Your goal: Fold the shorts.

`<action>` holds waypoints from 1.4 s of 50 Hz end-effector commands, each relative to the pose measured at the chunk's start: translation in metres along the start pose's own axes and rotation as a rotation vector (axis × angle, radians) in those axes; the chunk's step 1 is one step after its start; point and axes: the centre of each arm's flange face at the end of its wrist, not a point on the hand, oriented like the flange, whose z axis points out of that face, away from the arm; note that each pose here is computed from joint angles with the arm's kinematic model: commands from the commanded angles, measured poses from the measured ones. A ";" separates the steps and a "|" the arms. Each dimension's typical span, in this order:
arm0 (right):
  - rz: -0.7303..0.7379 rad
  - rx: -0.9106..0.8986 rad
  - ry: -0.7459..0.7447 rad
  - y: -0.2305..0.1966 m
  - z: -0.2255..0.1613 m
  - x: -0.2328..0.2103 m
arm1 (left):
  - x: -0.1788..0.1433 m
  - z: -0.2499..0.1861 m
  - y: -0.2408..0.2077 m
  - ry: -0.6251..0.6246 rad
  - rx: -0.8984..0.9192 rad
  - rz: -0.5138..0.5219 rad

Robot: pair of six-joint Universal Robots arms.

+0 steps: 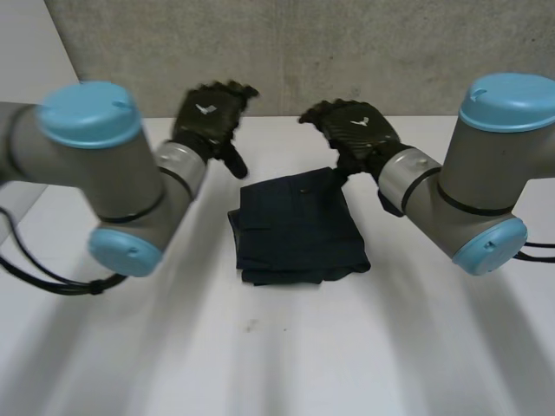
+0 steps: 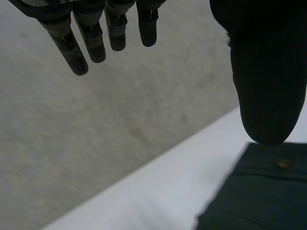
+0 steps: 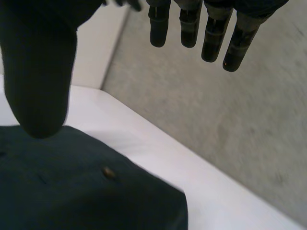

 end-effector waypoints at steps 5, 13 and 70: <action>0.042 -0.255 0.019 0.083 0.021 0.014 | 0.039 0.008 0.094 0.092 -0.348 0.008; -0.003 -0.356 0.004 0.109 0.023 0.012 | 0.032 -0.009 0.116 0.017 -0.528 0.053; -0.040 0.057 0.468 -0.100 -0.106 0.065 | -0.074 -0.117 -0.123 -0.163 0.019 -0.070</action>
